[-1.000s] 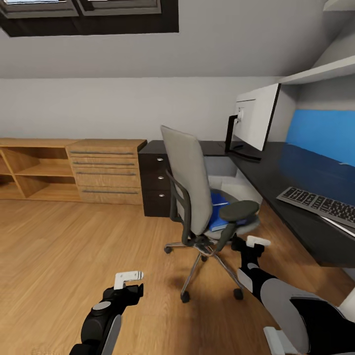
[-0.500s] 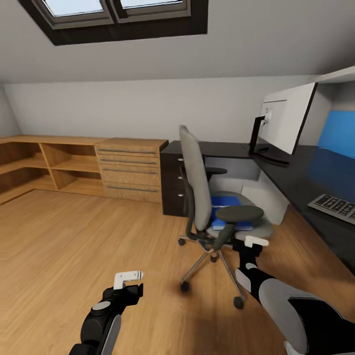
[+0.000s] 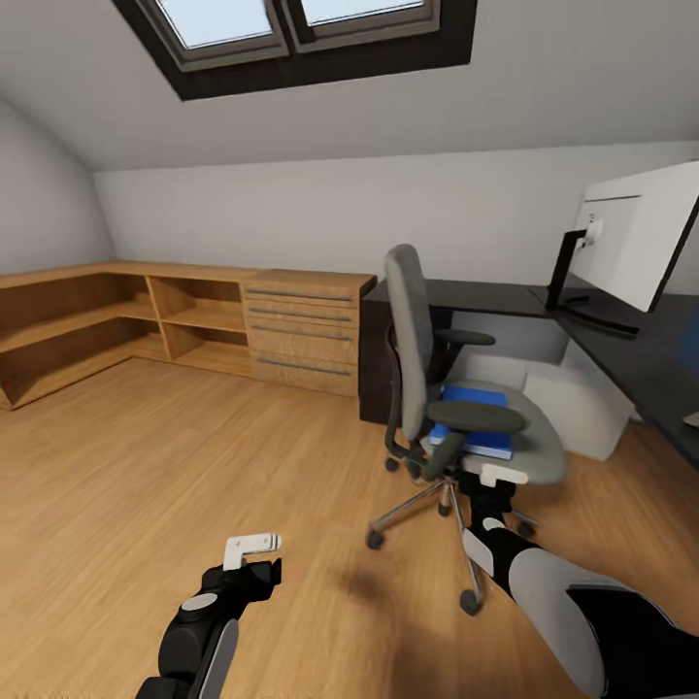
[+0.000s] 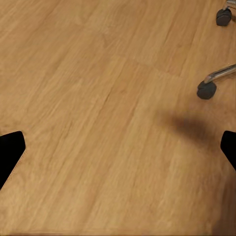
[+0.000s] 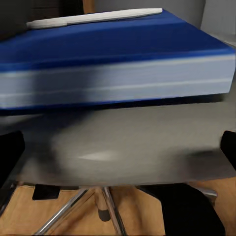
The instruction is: In the bedroom, organize the workspace by keeping the computer under the desk, ensuring the monitor is on the desk, placing the keyboard on the desk next to the monitor, placing the mouse on the desk next to the keyboard, moving the folder from the swivel chair onto the desk next to the mouse, stacking the notebook on top of the folder with the pen on top of the notebook, and positioning the swivel chair next to the desk.
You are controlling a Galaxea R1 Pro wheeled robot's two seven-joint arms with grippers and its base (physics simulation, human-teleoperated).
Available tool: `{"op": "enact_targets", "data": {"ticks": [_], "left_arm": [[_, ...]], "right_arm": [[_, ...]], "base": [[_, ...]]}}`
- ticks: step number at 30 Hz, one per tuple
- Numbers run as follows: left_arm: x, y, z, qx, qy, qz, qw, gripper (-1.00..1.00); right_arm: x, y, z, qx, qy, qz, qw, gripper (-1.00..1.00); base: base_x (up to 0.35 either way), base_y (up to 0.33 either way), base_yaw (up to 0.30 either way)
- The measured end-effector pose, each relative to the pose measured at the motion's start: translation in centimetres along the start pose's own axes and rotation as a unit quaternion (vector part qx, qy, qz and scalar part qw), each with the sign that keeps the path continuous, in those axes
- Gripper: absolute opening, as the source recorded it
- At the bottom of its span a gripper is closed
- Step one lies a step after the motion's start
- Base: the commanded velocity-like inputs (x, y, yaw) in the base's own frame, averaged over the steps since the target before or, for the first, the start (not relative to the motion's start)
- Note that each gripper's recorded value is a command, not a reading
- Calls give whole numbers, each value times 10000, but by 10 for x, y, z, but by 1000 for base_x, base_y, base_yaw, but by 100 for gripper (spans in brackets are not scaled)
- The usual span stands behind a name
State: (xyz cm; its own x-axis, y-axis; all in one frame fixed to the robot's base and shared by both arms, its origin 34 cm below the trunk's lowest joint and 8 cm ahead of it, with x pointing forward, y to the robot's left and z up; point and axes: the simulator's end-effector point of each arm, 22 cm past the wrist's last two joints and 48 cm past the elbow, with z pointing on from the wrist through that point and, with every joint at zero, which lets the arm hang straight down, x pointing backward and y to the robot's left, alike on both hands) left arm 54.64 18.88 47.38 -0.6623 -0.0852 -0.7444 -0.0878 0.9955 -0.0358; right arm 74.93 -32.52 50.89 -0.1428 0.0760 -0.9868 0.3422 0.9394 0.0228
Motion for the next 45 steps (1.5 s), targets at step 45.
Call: {"op": "enact_targets", "data": {"ticks": [45], "left_arm": [[4, 91, 2, -751, 44, -841, 9936, 100]], "right_arm": [[6, -45, 9, 344, 238, 1308, 9905, 100]], "base": [[0, 0, -118]]}}
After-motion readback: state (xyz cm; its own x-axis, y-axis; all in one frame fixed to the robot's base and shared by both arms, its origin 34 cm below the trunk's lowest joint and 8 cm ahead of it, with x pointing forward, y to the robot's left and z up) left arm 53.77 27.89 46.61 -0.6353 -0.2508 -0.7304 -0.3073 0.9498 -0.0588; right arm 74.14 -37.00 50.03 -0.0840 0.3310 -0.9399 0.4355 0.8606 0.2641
